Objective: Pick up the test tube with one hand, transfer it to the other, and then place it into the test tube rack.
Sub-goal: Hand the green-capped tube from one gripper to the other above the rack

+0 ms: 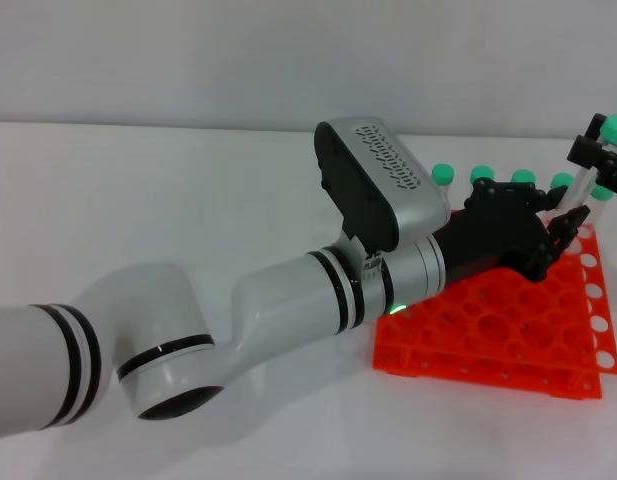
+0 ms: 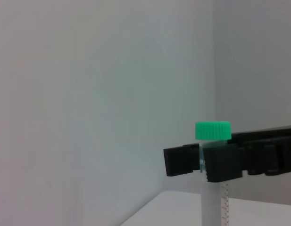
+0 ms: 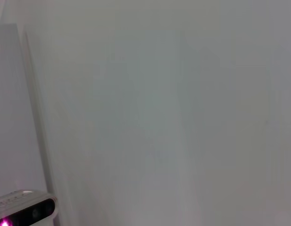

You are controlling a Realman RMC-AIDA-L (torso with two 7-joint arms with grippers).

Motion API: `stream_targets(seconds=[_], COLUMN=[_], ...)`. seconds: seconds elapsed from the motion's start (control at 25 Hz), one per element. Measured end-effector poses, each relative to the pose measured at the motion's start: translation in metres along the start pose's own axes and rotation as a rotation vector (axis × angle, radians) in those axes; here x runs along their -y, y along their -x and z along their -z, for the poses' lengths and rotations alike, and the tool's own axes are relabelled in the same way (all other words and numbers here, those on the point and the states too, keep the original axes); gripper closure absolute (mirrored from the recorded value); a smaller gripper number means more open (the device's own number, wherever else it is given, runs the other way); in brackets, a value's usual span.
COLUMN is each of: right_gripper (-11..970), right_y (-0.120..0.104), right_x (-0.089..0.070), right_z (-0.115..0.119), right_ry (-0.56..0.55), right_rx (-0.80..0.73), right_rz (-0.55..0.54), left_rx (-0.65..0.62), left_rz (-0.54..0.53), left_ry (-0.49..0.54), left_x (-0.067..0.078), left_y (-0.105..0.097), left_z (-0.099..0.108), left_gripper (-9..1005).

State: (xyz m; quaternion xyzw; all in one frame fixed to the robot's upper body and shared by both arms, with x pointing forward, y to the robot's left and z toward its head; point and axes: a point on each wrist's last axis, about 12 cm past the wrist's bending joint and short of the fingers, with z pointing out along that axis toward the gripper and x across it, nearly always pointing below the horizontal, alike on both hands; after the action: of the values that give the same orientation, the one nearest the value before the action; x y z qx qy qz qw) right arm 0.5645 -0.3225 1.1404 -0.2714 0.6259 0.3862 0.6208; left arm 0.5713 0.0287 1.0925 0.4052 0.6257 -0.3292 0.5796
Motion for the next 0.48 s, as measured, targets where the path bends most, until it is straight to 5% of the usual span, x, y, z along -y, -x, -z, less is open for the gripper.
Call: stream_targets(seconds=[0.4,0.48], right_gripper=[757,757], right_y=[0.0009,0.0012], right_x=[0.0002,0.0002], right_z=[0.0026,0.0026], right_ry=[0.002,0.003], right_rx=[0.003,0.003], right_rz=[0.002,0.003], left_rx=[0.005,0.006], left_rz=[0.001,0.004], left_ry=[-0.003,-0.002], left_x=[0.001,0.0012], left_y=[-0.0001,-0.0008], left_z=[0.0006,0.0014], left_gripper=[799,799])
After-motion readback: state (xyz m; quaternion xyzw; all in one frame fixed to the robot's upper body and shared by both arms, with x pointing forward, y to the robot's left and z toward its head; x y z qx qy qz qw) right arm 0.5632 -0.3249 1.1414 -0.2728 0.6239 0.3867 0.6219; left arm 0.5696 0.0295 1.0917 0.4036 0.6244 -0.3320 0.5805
